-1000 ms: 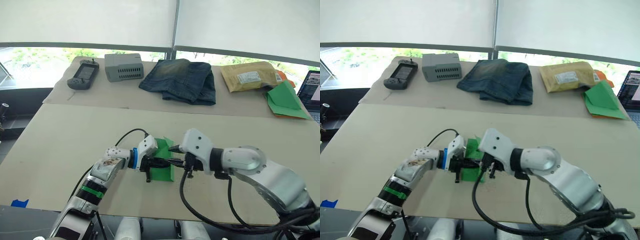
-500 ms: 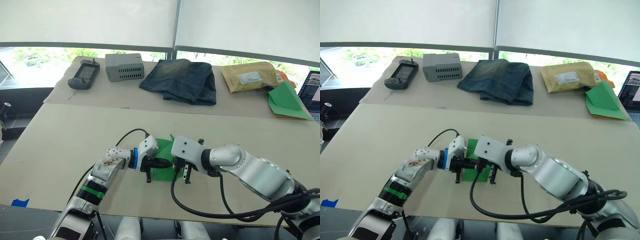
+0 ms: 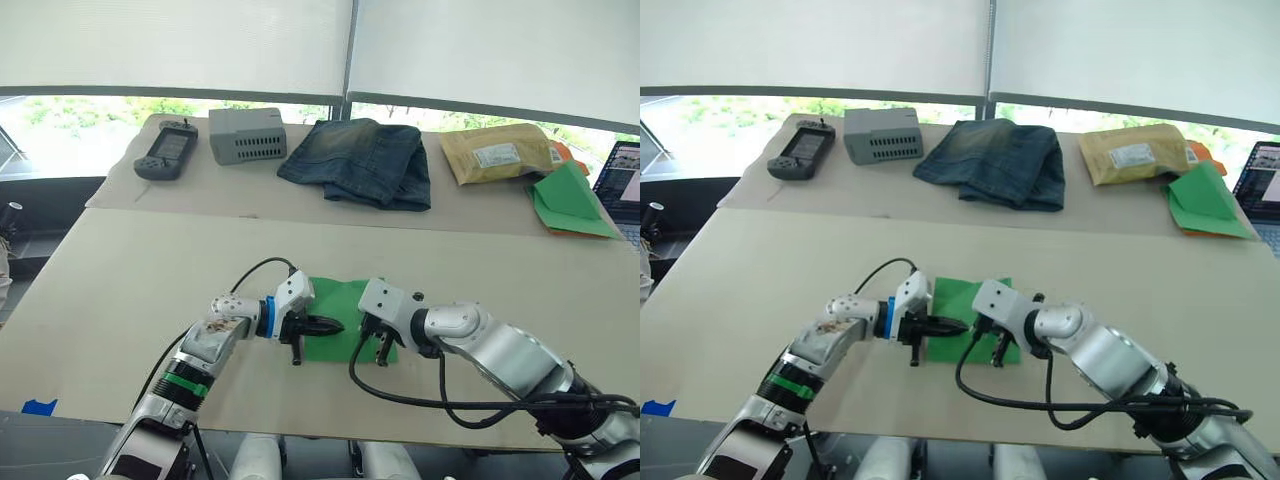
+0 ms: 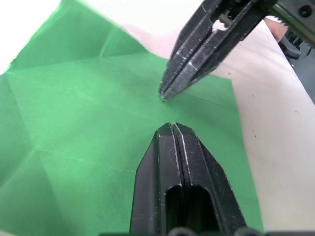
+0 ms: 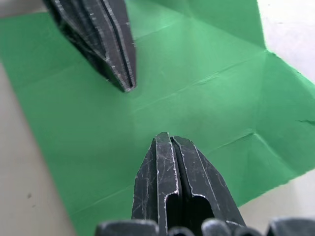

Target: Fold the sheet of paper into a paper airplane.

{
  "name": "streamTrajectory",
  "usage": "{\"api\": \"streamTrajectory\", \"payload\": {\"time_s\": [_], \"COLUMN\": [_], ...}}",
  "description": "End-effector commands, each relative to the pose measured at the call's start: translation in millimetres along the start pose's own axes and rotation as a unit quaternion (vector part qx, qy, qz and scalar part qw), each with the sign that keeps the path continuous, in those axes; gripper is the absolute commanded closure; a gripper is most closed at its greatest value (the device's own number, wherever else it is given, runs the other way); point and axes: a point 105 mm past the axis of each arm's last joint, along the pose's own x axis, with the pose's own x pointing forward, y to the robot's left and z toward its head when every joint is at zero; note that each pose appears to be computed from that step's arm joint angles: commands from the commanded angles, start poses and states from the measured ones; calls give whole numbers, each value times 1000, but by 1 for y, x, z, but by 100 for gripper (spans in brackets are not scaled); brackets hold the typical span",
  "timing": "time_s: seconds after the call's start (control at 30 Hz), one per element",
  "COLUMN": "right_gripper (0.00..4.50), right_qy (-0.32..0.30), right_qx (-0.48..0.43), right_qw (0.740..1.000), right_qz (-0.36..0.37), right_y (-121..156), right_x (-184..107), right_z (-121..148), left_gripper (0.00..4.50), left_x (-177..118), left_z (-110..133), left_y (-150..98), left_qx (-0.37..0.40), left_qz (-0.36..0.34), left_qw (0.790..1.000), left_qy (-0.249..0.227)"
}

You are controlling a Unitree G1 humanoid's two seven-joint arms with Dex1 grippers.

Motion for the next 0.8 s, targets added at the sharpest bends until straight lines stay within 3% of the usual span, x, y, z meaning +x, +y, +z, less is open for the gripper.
{"api": "streamTrajectory", "payload": {"time_s": [0.03, 0.27, 0.4, 0.5, 0.73, 0.8], "right_gripper": [443, 443, 443, 364, 120, 120], "right_qy": [-5, -40, -82, -126, -176, -193], "right_qx": [11, 70, 137, 183, 207, 213], "right_qw": [1000, 997, 987, 974, 959, 954], "right_qz": [1, 4, -33, -39, -82, -90], "right_y": [0, 6, -4, -7, -25, -32], "right_x": [1, 1, -12, -24, -45, -52], "right_z": [-7, -9, -5, 1, 13, 20], "left_gripper": [450, 450, 450, 450, 450, 450], "left_x": [1, 2, 0, -2, -1, 0], "left_z": [-10, 1, -6, -11, -10, -10], "left_y": [-1, 5, 6, 8, 3, 1], "left_qx": [-15, -9, -10, -16, -12, -9], "left_qz": [3, 31, 55, 72, 68, 66], "left_qw": [1000, 999, 998, 997, 998, 998], "left_qy": [6, -12, -2, 0, 4, 6]}}
